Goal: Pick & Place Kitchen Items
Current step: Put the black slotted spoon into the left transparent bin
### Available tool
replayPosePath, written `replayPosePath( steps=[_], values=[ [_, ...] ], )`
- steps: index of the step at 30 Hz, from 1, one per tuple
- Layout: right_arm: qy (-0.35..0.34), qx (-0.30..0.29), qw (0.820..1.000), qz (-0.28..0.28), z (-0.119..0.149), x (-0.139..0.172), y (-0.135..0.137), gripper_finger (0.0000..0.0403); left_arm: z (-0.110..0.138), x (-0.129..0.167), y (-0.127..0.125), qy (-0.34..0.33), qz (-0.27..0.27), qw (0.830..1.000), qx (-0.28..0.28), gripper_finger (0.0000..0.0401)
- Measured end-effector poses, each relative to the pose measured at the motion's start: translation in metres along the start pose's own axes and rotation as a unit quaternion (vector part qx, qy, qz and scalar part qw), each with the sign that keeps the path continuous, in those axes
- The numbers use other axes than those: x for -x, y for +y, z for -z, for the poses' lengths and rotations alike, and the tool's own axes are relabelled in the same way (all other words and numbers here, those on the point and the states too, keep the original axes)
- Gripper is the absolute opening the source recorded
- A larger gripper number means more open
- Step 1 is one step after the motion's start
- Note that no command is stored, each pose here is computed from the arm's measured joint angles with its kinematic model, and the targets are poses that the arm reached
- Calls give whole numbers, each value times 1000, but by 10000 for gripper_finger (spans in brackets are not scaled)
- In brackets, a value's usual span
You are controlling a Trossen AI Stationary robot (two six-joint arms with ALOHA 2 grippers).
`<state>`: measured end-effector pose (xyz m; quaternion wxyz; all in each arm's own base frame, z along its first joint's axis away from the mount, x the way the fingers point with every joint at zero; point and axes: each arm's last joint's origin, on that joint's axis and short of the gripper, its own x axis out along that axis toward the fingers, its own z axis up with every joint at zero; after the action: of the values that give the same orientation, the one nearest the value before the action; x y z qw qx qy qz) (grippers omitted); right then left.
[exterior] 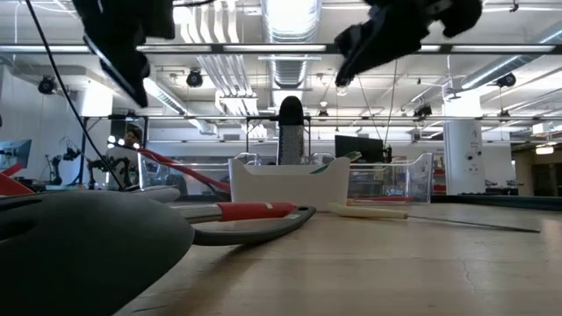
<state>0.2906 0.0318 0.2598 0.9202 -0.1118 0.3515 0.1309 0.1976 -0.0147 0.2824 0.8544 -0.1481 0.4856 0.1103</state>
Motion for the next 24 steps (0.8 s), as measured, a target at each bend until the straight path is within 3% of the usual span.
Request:
replayPosePath(
  steps=[13, 17, 24],
  values=[
    [101, 40, 993, -35, -19, -85, -12, 160, 26, -28, 9, 56, -29, 998, 29, 229],
    [147, 42, 984, -88, -19, -106, -6, 180, 27, -30, 10, 59, -30, 997, 29, 229],
    [205, 99, 965, -128, -20, -139, 14, 198, 27, -29, 10, 58, -29, 998, 25, 229]
  ],
)
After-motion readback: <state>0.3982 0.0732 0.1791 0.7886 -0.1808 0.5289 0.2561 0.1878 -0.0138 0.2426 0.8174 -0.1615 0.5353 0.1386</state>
